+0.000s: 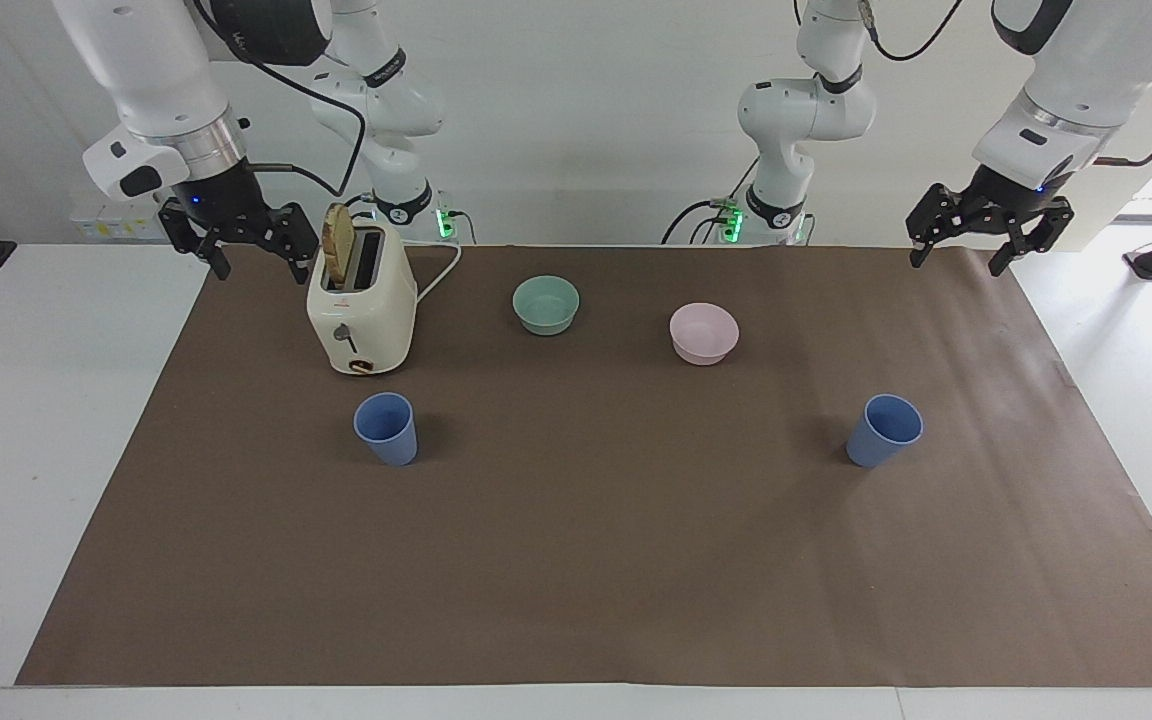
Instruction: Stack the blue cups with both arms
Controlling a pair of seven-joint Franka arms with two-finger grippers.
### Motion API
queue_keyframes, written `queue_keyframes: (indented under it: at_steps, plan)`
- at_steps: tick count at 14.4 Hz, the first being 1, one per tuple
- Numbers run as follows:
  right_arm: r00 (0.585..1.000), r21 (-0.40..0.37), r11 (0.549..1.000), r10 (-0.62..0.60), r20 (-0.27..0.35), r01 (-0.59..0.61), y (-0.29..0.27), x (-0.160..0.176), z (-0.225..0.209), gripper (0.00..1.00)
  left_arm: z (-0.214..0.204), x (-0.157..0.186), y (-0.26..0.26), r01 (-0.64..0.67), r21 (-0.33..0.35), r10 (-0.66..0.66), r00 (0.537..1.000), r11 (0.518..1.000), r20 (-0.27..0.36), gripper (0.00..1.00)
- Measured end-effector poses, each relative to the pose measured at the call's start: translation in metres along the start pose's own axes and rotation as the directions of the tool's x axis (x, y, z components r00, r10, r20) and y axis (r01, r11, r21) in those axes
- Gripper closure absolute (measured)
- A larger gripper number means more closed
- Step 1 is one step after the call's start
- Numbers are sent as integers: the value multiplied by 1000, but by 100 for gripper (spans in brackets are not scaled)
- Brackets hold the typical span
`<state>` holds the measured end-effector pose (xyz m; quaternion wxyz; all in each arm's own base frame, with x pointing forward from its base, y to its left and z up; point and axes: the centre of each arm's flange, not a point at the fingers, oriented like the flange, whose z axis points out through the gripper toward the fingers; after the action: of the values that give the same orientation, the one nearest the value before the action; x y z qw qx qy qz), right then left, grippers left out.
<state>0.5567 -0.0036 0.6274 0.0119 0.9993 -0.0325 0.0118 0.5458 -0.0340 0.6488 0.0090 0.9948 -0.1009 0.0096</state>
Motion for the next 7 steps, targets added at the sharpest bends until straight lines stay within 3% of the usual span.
queue_keyframes:
  at_steps: [7]
  plan:
    - [1000,0,1000,0,0,0,0,0,0,0,14,3,-5,9,2,-9,1000,1000,-16,0]
